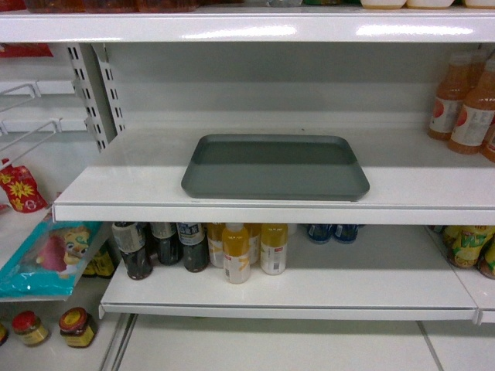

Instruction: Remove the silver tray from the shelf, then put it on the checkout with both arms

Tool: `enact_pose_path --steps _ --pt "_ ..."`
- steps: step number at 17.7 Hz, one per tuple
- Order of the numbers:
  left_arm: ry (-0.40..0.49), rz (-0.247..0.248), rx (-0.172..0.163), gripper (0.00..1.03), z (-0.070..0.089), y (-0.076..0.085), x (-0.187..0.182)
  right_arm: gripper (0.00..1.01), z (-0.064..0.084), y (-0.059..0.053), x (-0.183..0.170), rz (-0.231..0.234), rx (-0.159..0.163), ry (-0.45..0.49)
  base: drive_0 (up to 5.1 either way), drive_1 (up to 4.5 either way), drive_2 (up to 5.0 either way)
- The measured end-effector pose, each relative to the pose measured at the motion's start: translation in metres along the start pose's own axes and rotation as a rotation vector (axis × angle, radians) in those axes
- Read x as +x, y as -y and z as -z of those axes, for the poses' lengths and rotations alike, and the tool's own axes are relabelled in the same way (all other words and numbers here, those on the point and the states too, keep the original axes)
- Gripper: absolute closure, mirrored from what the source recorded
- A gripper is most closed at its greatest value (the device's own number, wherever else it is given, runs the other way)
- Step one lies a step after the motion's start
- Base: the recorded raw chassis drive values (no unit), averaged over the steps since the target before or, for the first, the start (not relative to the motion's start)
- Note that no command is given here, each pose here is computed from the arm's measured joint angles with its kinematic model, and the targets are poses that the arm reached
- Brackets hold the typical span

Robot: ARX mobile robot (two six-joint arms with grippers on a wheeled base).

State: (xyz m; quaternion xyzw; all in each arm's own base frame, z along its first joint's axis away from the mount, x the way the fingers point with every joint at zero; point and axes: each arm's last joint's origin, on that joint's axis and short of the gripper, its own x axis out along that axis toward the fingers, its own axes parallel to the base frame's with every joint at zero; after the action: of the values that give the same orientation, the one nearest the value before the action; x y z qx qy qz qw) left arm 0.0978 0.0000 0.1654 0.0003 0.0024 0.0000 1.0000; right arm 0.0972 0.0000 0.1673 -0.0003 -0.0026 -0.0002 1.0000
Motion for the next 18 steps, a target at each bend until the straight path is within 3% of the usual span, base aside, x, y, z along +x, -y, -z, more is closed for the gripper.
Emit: enact_pose_path --steps 2,18 --pt "0.000 0.000 0.000 0.05 0.0000 0.0000 0.0000 0.03 0.0000 0.0000 0.0000 0.000 0.000 0.000 0.0 0.00 0.0" --pt "-0.001 0.000 0.000 0.05 0.0001 0.0000 0.0000 0.03 0.0000 0.0000 0.0000 0.000 0.000 0.000 0.0 2.92 -2.9"
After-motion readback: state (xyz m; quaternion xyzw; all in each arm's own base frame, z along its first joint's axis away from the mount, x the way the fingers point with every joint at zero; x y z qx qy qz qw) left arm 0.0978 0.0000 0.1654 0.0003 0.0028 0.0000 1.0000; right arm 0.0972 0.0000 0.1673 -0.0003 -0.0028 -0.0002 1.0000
